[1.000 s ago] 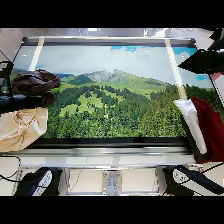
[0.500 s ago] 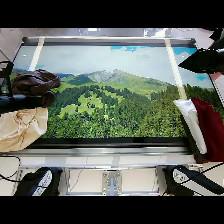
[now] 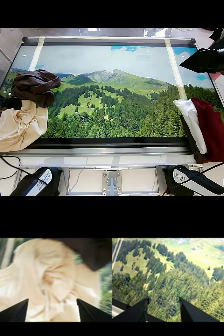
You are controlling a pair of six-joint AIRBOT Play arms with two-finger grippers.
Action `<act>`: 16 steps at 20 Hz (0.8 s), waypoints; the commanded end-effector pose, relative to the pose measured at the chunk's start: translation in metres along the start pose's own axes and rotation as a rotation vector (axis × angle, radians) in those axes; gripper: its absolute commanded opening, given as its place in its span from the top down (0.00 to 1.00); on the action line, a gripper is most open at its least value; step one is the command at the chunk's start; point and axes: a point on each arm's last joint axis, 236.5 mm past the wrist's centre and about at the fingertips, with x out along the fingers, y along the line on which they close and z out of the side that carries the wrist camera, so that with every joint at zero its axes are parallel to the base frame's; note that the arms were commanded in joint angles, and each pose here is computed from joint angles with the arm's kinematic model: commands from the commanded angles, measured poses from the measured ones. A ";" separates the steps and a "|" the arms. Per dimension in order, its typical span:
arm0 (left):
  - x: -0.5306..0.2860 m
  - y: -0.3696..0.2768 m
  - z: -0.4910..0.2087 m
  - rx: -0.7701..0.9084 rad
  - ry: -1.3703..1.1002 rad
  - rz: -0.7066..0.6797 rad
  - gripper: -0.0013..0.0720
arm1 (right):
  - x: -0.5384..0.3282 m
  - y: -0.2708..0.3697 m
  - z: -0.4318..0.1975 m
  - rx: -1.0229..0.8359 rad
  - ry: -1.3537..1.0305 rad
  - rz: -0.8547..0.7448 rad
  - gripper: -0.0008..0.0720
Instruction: Fold the shirts.
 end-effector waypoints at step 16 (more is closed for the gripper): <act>0.182 0.011 -0.083 0.023 0.379 0.079 0.96 | 0.000 -0.005 0.020 0.003 -0.084 -0.018 0.41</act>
